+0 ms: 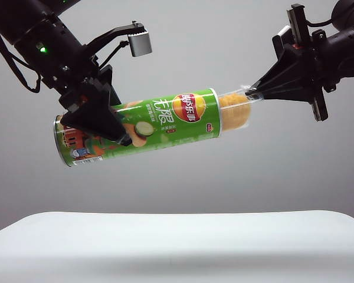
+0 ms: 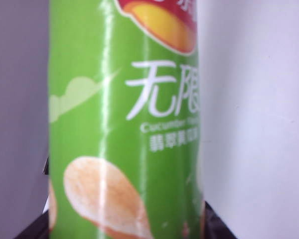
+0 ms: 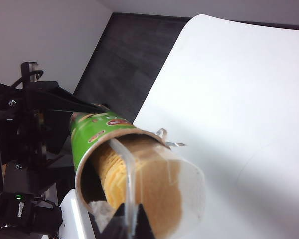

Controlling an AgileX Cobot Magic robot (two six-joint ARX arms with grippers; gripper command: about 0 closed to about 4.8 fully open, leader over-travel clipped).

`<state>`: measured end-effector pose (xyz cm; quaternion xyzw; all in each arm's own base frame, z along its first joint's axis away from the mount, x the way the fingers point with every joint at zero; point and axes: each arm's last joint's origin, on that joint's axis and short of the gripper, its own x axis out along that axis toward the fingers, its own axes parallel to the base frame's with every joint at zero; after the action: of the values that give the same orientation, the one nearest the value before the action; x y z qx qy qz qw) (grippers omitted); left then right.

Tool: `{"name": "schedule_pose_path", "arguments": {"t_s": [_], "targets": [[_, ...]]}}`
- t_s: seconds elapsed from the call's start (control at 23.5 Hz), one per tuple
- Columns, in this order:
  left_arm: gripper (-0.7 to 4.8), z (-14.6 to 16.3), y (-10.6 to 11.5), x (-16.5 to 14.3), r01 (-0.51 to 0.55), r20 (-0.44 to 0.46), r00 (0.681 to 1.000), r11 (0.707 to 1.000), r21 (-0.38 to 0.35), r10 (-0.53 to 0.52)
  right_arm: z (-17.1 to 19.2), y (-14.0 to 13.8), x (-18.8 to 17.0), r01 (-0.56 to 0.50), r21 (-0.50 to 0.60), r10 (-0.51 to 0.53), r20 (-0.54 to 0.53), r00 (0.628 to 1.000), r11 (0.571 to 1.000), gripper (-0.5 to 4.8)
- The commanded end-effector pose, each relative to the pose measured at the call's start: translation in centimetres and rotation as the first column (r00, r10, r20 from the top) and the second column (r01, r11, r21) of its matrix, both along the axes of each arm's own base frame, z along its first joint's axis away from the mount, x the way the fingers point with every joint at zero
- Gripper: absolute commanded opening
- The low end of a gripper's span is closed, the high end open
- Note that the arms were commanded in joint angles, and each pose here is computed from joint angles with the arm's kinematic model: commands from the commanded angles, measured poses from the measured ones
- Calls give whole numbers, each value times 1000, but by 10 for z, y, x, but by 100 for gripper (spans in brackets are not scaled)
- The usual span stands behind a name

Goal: Pick up the green tub of chips from the desk, pull out the transparent container with the chips inside partially, and then place the chips back on the desk.

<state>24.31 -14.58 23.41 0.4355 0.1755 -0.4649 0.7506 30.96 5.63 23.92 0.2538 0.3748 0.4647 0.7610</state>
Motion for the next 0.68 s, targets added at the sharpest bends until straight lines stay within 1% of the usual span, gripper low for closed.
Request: {"name": "schedule_pose_path", "arguments": {"t_s": [0.04,0.3,0.34,0.47,0.51,0.55,0.6,0.64,0.68], "targets": [[307,-5,4,-4,-10,-44,999,998,60,13,6,-3,3,17,-16,-16,71,997,1000,-1],[293,-6,5,-5,-12,-56,998,998,69,16,2,-5,1,37,-60,-33,62,998,998,-1],[273,-6,5,-5,-12,-55,998,998,68,15,1,-6,1,48,-81,-43,66,997,996,-1],[268,-5,4,-5,-5,-53,999,998,59,9,-1,-6,0,57,-99,-52,58,997,993,0],[268,-5,4,-5,-5,-49,999,998,56,8,0,-6,0,57,-98,-51,61,997,994,12],[268,-5,4,-4,-5,-43,999,999,51,7,0,-6,1,57,-98,-51,64,997,994,52],[268,-4,3,-3,-5,-31,1000,999,44,7,0,-5,1,52,-93,-46,65,997,994,197],[268,-3,3,-3,-5,-25,1000,999,41,6,0,-5,1,49,-91,-43,66,997,995,276],[268,-3,3,-3,3,-25,1000,1000,31,-2,1,-5,1,40,-81,-34,68,997,996,425]]}}
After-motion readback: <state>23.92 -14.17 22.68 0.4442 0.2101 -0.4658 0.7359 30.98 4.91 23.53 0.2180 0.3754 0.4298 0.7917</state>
